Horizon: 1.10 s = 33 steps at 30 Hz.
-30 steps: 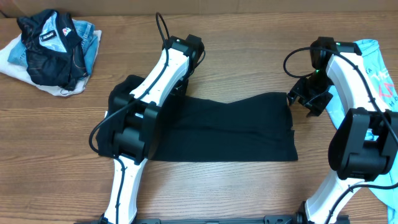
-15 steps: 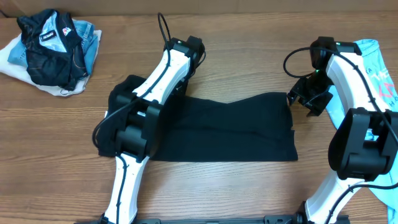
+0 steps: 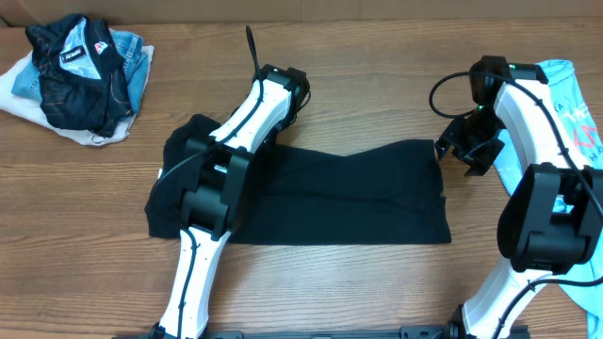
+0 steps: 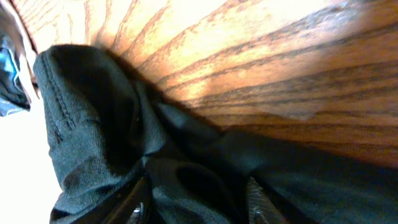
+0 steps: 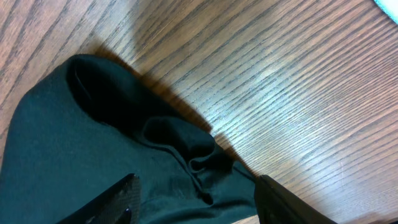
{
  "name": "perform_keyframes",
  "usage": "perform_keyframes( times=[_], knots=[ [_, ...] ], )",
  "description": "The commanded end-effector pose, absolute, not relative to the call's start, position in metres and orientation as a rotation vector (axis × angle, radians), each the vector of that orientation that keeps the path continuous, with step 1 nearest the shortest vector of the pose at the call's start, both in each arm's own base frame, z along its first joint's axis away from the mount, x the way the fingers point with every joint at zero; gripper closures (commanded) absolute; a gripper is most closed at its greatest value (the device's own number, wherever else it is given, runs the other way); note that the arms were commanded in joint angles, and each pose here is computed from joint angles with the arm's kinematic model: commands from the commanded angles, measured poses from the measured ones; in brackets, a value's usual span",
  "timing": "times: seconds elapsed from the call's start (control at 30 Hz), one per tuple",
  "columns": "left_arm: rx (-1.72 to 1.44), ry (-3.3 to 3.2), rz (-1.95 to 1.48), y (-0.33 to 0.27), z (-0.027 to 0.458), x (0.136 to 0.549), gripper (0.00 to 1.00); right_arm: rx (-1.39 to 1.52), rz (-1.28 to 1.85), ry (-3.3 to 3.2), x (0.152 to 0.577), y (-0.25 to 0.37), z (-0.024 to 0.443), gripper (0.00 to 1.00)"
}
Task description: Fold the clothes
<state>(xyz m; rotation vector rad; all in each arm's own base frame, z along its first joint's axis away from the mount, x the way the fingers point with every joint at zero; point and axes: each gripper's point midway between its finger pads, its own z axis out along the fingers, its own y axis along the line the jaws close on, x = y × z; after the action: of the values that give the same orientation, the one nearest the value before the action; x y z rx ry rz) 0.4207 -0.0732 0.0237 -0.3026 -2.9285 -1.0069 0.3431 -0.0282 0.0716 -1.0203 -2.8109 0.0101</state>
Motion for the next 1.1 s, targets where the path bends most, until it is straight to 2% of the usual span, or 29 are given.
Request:
perform_keyframes(
  times=[0.0, 0.1, 0.2, 0.4, 0.77, 0.83, 1.07],
  knots=[
    [-0.249, -2.931, -1.052, -0.07, 0.023, 0.422, 0.56, -1.029, 0.014, -2.837, 0.344, -0.031, 0.08, 0.37],
    [-0.197, -2.933, -1.059, -0.069, 0.025, 0.419, 0.71, -1.029, 0.013, -2.837, 0.344, -0.031, 0.08, 0.37],
    [-0.157, -2.935, -1.065, -0.068, 0.03, 0.417, 0.74, -1.029, 0.014, -2.836, 0.344, -0.031, 0.08, 0.37],
    [-0.082, -2.947, -1.07, -0.067, 0.043, 0.414, 0.91, -1.029, 0.014, -2.836, 0.343, -0.031, 0.08, 0.37],
    [0.157, -2.896, -1.129, -0.057, 0.079, 0.391, 0.92, -1.027, 0.016, -2.83, 0.342, -0.031, 0.08, 0.37],
    [0.169, -2.883, -1.113, -0.057, 0.079, 0.387, 0.88, -1.026, 0.017, -2.827, 0.341, -0.031, 0.08, 0.37],
    [0.206, -2.875, -1.054, -0.055, 0.076, 0.385, 0.89, -1.018, 0.026, -2.804, 0.335, -0.03, 0.081, 0.37]
  ],
)
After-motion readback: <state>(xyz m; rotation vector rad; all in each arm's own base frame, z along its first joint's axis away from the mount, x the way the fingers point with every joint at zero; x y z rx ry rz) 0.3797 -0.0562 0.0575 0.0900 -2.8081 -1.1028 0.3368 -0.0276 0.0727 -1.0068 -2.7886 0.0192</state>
